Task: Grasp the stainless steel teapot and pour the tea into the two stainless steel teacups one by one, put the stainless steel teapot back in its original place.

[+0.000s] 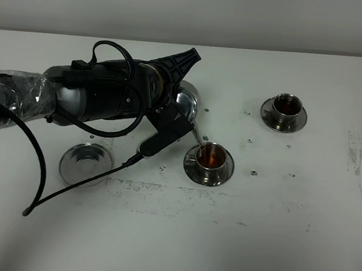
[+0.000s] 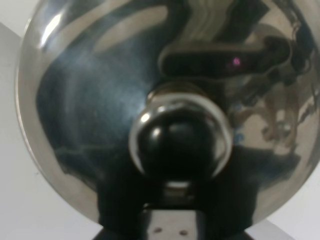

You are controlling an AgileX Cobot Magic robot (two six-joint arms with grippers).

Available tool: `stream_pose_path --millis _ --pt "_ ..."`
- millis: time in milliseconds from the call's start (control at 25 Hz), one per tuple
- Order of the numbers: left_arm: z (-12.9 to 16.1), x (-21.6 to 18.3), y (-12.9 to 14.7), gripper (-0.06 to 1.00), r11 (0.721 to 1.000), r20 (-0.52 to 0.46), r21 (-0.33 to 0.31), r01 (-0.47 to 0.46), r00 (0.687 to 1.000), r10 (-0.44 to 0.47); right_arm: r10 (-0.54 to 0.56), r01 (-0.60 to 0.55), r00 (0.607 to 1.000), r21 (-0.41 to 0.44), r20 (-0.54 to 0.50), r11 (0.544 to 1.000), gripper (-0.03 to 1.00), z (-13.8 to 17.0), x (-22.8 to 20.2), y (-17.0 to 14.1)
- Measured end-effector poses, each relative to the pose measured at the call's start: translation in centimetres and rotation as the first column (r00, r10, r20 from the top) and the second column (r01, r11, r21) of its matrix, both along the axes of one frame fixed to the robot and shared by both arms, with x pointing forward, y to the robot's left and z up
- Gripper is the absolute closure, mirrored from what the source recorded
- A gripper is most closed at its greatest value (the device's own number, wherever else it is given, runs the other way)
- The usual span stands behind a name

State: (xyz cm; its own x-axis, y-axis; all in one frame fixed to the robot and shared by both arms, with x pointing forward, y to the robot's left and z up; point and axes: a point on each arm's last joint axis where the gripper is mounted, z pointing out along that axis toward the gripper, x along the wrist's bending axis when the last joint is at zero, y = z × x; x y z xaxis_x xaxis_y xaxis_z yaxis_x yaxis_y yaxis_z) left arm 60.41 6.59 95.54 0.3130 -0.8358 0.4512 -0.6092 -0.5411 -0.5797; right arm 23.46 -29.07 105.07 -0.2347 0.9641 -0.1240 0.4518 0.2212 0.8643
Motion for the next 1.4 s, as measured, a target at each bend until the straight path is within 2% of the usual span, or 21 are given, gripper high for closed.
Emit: stream_pose_path --millis 1400 --pt "0.09 0.08 0.01 0.77 1.000 0.015 0.020 0.017 1.000 -0.017 0.000 0.000 1.000 0.000 0.000 1.000 0.54 0.00 0.00 0.00"
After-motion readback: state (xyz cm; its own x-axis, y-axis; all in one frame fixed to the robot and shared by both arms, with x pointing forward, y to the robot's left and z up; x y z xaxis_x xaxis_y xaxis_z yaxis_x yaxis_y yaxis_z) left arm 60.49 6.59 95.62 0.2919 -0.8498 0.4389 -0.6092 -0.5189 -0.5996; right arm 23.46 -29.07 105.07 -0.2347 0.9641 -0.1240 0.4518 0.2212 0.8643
